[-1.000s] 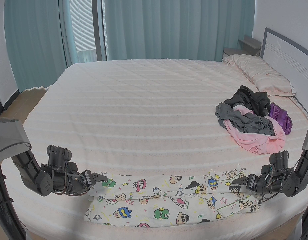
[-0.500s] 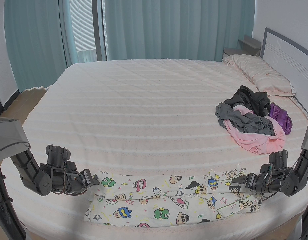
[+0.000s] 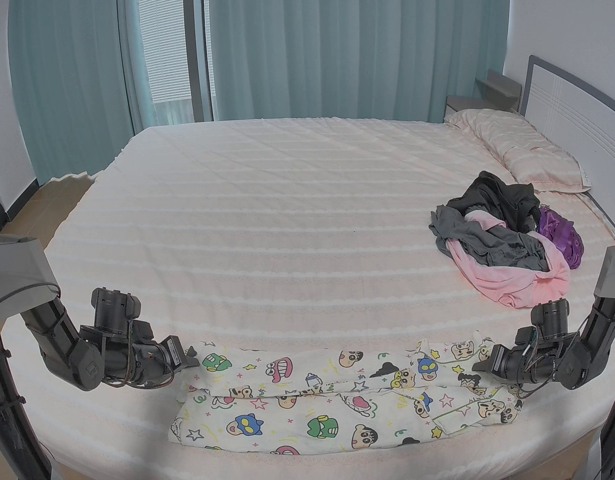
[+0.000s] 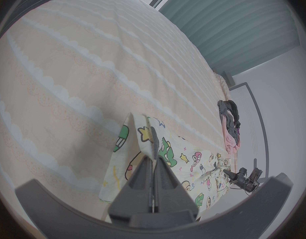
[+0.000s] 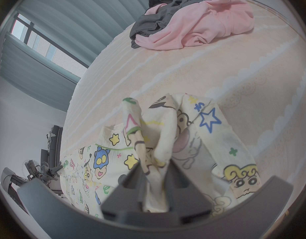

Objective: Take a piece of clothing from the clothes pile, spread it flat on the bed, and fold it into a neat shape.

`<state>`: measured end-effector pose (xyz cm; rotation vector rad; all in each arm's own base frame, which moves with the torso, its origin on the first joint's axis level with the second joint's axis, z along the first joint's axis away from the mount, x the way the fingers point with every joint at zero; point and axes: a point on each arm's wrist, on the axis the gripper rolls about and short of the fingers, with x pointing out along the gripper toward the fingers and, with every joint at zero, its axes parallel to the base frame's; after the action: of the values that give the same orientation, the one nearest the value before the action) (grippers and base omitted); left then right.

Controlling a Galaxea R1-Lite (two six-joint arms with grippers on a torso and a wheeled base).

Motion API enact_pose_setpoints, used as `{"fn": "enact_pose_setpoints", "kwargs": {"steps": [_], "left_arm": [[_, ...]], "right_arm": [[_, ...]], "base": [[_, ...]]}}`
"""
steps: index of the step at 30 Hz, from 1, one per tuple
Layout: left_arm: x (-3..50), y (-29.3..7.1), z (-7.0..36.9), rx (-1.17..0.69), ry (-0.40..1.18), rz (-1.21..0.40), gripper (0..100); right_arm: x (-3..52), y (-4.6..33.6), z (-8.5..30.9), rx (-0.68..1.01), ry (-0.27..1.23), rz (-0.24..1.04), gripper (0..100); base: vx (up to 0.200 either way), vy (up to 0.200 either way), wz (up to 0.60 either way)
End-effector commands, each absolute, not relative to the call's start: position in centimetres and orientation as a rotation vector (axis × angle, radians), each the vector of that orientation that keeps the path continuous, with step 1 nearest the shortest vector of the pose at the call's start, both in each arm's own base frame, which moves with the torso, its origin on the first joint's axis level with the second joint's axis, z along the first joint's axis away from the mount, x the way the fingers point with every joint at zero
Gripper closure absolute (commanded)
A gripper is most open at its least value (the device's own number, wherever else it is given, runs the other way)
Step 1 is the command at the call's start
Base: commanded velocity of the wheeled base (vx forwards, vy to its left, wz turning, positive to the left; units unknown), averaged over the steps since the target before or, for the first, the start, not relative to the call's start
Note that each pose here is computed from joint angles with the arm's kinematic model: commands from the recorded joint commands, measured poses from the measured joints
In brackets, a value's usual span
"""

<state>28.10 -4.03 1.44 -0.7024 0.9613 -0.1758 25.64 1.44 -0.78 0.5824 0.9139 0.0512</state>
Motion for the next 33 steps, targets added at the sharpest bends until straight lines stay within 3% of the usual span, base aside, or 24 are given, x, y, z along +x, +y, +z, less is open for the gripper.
{"fn": "enact_pose_setpoints", "kwargs": {"steps": [1,16,33], "left_arm": [[28.2,-4.0,1.6,-0.702,0.949,-0.181,100],[30.0,-4.0,3.1,-0.751,0.861,-0.186,100],[29.9,-3.1,1.0,-0.732,0.912,-0.144,100]], "right_arm": [[25.8,1.5,-0.8,0.583,0.912,0.052,100],[27.0,1.5,0.6,0.655,0.732,0.075,100],[26.1,1.3,-1.3,0.642,0.812,0.037,100]], "base": [[0.0,0.0,0.0],[0.0,0.0,0.0],[0.0,0.0,0.0]]}}
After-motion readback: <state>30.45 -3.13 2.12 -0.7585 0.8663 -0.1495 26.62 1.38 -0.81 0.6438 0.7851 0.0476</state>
